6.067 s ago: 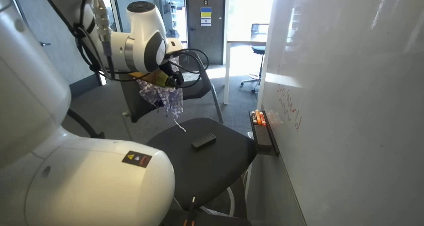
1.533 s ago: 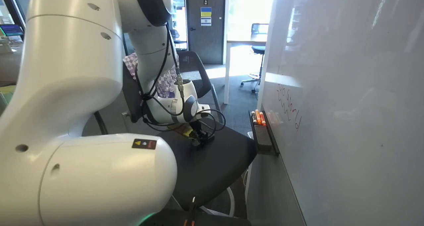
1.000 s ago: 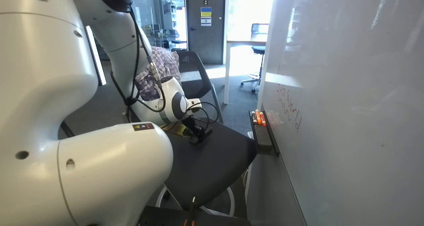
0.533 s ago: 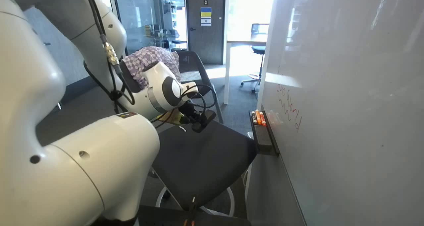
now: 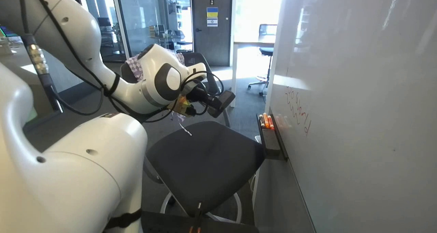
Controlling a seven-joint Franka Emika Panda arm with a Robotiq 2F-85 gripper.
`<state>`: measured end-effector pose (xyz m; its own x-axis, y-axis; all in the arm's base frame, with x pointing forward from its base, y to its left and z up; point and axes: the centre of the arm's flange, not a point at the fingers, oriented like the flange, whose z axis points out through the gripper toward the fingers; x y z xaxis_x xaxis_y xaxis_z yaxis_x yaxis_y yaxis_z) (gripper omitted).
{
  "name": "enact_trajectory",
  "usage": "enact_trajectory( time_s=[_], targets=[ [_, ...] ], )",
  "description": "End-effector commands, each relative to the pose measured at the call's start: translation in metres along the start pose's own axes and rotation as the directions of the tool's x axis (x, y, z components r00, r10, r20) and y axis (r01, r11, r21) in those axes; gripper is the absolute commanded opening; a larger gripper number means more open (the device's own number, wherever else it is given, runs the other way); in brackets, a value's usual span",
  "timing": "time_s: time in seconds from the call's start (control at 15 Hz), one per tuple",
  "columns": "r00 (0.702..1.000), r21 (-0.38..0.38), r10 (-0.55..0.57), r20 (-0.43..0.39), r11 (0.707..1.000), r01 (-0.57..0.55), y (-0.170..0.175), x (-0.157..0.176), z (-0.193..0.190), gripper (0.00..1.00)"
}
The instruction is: Erase the words on the whiteboard
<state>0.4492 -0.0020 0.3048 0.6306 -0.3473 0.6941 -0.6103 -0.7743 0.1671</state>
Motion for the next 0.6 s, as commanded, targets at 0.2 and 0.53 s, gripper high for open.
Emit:
enact_trajectory(
  time_s=[0.2, 0.53],
  targets=[
    [0.966, -0.107, 0.035, -0.255, 0.992, -0.065, 0.041, -0.002, -0.045, 0.33],
    [0.939, -0.193, 0.041, -0.341, 0.975, -0.112, 0.052, 0.024, -0.028, 0.33]
  ],
)
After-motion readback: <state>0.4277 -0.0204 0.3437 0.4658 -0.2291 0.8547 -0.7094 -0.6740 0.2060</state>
